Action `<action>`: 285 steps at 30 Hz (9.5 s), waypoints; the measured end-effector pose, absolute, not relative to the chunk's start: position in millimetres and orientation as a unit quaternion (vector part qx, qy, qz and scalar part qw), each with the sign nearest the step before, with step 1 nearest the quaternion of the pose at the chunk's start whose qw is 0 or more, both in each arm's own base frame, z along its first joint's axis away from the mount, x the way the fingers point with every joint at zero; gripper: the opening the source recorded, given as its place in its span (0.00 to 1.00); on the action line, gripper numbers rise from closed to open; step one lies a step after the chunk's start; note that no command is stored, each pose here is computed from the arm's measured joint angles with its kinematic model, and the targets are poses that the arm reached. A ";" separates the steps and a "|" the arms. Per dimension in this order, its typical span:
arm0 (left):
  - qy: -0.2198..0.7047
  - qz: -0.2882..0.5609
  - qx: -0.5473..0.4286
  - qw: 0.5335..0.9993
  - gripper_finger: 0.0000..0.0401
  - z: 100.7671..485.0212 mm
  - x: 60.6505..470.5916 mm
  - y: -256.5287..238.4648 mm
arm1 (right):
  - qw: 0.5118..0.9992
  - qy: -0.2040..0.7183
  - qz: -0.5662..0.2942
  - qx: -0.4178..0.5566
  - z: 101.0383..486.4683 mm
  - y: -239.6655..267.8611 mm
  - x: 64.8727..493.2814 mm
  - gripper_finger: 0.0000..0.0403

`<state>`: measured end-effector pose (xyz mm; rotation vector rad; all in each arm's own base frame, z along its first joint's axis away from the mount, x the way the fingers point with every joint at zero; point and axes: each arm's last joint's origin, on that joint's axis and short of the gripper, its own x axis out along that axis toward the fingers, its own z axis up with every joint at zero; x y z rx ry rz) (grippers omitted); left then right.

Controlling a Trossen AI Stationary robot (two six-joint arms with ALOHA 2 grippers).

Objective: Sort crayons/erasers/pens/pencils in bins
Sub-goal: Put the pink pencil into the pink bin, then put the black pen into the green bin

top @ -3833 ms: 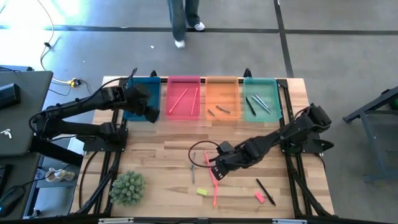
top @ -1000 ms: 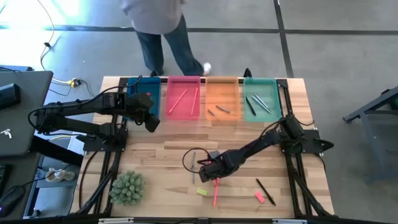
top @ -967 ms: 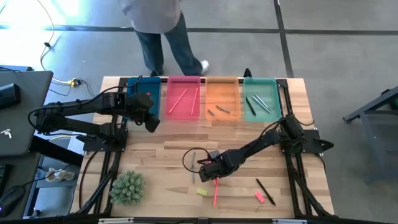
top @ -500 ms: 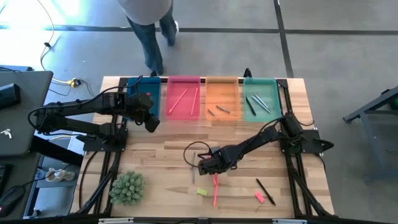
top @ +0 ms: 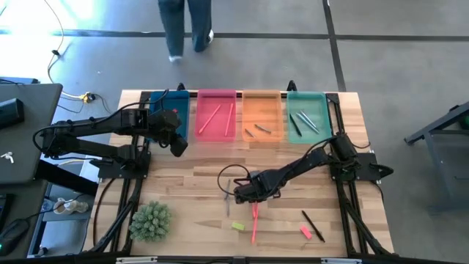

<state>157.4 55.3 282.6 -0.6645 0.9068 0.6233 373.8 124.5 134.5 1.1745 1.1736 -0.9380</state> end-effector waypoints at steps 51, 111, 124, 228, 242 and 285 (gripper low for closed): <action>0.420 0.277 -0.284 0.816 0.32 288.8 146.1 51.4 | 0.865 0.175 -0.329 0.337 286.1 -57.2 446.7 0.01; 0.423 0.280 -0.293 0.810 0.32 288.0 145.5 51.0 | 0.840 0.487 -0.162 0.175 266.0 -6.1 410.5 0.37; 0.420 0.284 -0.300 0.808 0.32 288.0 145.6 51.0 | 0.813 0.569 -0.115 0.047 258.7 107.2 376.5 0.37; 0.378 0.343 -0.386 0.768 0.32 286.9 149.3 53.2 | 0.556 0.675 -0.337 0.349 134.2 277.0 152.8 0.16; 0.378 0.343 -0.386 0.768 0.32 286.9 149.3 53.3 | 0.566 0.659 -0.341 0.360 141.5 274.0 150.7 0.04; 0.380 0.348 -0.315 0.797 0.32 288.4 150.4 56.0 | 0.707 0.317 -0.533 0.340 289.4 30.6 189.7 0.04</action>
